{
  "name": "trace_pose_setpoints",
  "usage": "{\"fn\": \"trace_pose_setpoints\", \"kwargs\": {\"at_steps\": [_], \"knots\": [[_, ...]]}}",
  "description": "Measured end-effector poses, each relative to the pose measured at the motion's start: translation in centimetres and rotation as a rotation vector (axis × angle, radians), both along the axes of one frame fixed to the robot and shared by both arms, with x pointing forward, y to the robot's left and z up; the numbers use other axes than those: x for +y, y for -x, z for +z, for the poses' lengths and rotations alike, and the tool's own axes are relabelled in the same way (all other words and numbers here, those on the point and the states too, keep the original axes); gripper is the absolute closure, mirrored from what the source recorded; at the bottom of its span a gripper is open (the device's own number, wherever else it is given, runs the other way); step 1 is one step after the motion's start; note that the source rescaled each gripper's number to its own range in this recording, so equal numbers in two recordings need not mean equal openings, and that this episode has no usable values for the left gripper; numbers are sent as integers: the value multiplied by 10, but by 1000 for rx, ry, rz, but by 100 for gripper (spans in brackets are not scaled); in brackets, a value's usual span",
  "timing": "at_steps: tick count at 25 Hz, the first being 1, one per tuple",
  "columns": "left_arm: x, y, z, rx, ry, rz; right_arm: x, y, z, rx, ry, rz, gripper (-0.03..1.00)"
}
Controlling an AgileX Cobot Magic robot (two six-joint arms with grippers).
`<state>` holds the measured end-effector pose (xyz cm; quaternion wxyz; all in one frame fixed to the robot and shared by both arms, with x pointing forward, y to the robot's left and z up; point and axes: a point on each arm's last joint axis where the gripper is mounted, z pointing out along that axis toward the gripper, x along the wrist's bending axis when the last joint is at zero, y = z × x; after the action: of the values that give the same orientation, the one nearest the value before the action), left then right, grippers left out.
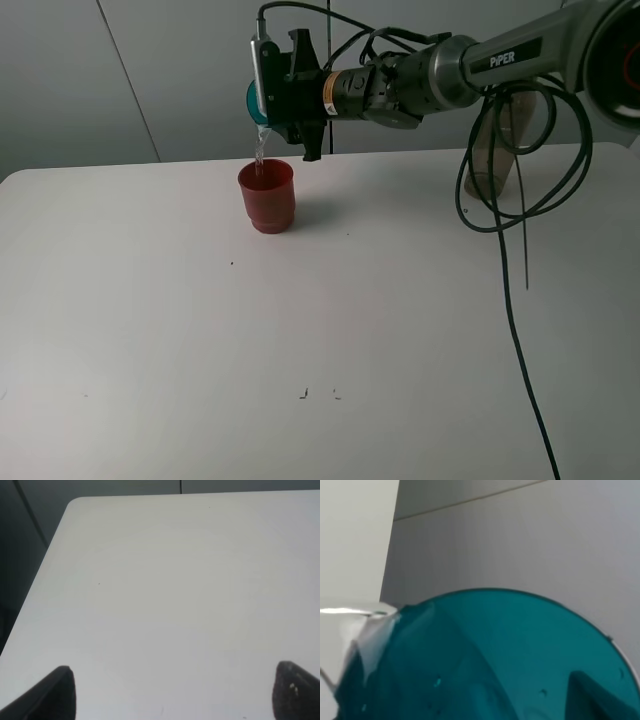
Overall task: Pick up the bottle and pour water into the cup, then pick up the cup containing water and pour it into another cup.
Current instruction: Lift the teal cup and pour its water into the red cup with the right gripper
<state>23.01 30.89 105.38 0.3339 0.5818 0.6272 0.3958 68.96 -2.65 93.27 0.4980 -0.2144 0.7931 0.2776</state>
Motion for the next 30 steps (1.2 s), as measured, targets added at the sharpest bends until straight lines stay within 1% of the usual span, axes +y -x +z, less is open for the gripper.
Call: {"fn": "trace_pose_setpoints", "kwargs": {"at_steps": [6,20,30], "knots": [[0,0,0,0,2,1,-1,0,-1,-44,59,17,86],[0,0,0,0,2,1,-1,-1,-1,-104,125,47,86],[0,0,0,0,2,1,-1,-1,0,-204,225,100,86]]}}
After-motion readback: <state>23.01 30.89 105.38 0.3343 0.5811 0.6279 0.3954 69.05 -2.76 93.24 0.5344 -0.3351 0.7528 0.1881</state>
